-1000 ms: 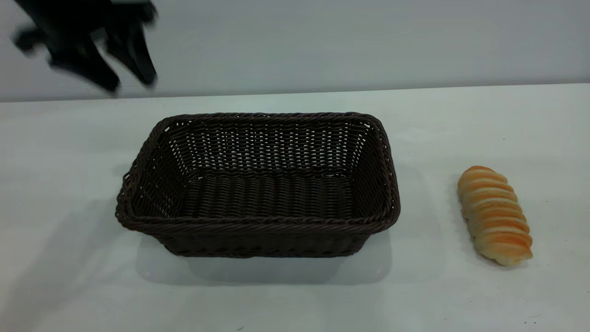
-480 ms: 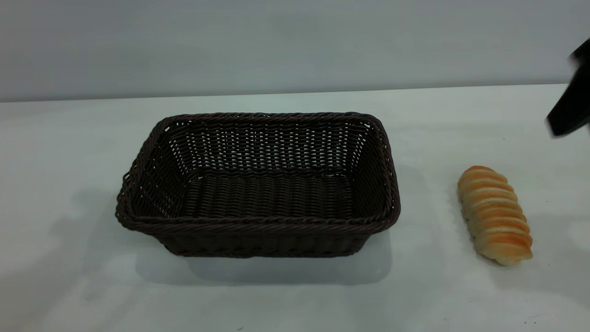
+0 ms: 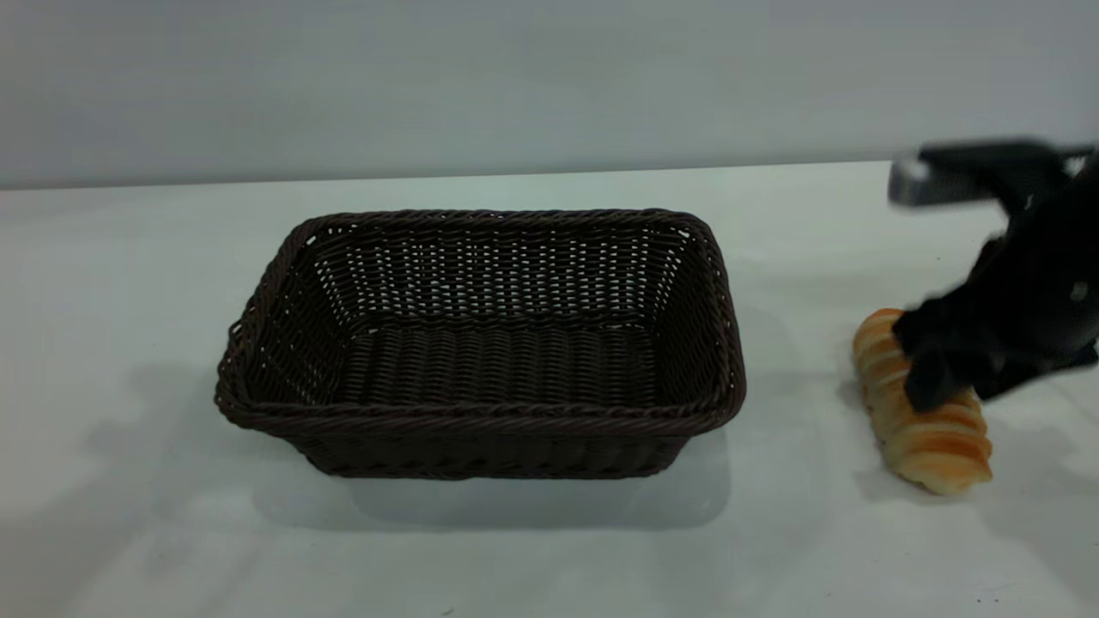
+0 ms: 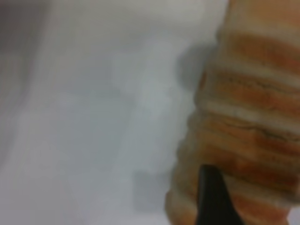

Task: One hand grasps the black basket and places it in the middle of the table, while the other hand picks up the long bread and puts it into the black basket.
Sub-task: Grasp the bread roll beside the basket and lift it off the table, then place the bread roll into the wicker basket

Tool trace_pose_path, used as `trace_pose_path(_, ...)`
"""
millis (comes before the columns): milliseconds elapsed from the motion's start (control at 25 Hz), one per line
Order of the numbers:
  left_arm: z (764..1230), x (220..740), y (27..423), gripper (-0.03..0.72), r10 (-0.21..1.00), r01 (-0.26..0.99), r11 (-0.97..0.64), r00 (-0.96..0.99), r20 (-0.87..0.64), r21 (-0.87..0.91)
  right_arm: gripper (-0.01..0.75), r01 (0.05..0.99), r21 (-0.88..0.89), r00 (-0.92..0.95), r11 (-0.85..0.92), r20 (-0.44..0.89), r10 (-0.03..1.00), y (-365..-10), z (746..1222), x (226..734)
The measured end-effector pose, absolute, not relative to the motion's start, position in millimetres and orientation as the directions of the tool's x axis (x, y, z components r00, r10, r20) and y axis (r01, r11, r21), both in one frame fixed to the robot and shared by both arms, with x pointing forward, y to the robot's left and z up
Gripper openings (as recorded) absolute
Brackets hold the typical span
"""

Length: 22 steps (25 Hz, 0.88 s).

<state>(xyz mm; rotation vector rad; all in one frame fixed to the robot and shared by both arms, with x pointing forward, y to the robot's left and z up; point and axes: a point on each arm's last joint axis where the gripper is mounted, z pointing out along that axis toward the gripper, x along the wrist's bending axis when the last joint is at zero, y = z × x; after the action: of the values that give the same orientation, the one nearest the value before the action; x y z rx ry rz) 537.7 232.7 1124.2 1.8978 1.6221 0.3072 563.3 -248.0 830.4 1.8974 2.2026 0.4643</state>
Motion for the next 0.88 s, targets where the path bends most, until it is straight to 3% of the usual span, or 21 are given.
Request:
trace_pose_path(120, 1124, 537, 233, 0.529, 0.952, 0.815, -0.061, 0.221, -0.212, 0.576, 0.283, 0.928, 0.354, -0.144, 0.119, 0.046, 0.988, -249, 821, 564)
trace_pose_path(200, 1123, 537, 233, 0.529, 0.952, 0.817, -0.062, 0.221, -0.212, 0.573, 0.129, 0.926, 0.361, -0.138, 0.111, 0.049, 0.989, -249, 824, 565)
trace_pose_path(280, 1123, 537, 233, 0.529, 0.952, 0.818, -0.062, 0.221, -0.212, 0.573, 0.057, 0.918, 0.383, -0.138, 0.106, 0.057, 0.989, -248, 834, 567)
trace_pose_path(480, 1123, 537, 233, 0.529, 0.952, 0.818, -0.062, 0.221, -0.212, 0.573, 0.035, 0.872, 0.474, -0.216, 0.123, 0.146, 0.966, -227, 897, 590)
trace_pose_path(640, 1123, 537, 233, 0.529, 0.952, 0.818, -0.062, 0.221, -0.212, 0.573, 0.035, 0.817, 0.537, -0.374, 0.211, 0.213, 0.903, -171, 941, 603)
trace_pose_path(880, 1123, 536, 233, 0.529, 0.952, 0.818, -0.062, 0.221, -0.212, 0.572, 0.079, 0.772, 0.569, -0.503, 0.283, 0.276, 0.819, -88, 944, 601)
